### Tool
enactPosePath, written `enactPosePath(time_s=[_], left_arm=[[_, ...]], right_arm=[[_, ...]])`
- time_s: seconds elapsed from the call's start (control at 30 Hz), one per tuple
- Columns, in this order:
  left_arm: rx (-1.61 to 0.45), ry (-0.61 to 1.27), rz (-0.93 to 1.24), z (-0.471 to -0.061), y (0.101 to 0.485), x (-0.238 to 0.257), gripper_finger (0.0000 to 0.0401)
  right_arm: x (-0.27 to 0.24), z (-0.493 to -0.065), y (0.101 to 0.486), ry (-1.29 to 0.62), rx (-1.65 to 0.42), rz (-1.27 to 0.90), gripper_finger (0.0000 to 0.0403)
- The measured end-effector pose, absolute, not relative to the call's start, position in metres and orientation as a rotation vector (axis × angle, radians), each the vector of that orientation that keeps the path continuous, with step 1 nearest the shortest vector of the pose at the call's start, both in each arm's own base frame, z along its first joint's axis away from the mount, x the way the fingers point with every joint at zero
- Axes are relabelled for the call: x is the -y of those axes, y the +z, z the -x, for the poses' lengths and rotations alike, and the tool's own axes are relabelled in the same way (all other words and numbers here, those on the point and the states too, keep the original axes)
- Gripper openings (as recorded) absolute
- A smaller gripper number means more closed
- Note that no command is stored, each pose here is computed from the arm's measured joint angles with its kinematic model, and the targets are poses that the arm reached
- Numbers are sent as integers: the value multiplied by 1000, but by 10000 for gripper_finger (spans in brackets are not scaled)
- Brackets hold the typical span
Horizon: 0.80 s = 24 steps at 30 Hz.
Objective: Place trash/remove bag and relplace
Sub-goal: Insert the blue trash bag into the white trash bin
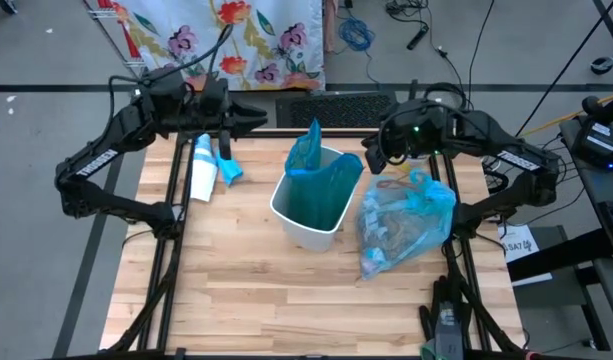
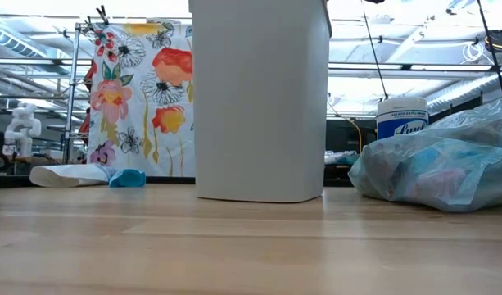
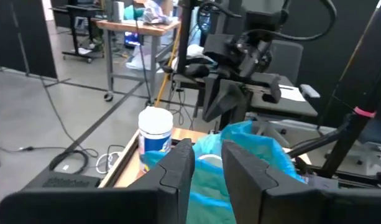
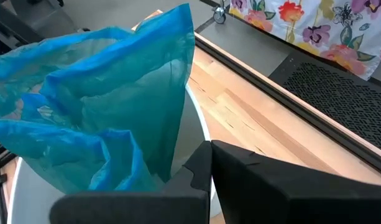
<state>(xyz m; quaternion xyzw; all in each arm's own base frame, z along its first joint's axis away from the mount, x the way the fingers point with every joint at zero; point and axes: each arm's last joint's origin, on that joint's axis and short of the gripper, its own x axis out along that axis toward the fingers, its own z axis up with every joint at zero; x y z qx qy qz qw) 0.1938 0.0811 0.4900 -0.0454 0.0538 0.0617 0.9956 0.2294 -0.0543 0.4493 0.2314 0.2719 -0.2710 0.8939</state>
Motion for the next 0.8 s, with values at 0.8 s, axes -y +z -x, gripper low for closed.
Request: enactPosePath(time_s=[0.8], left_arm=[[-391,98,665,-257,439,-92,76]], right_arm=[[53,-229,449,-513,-610,-352,0]])
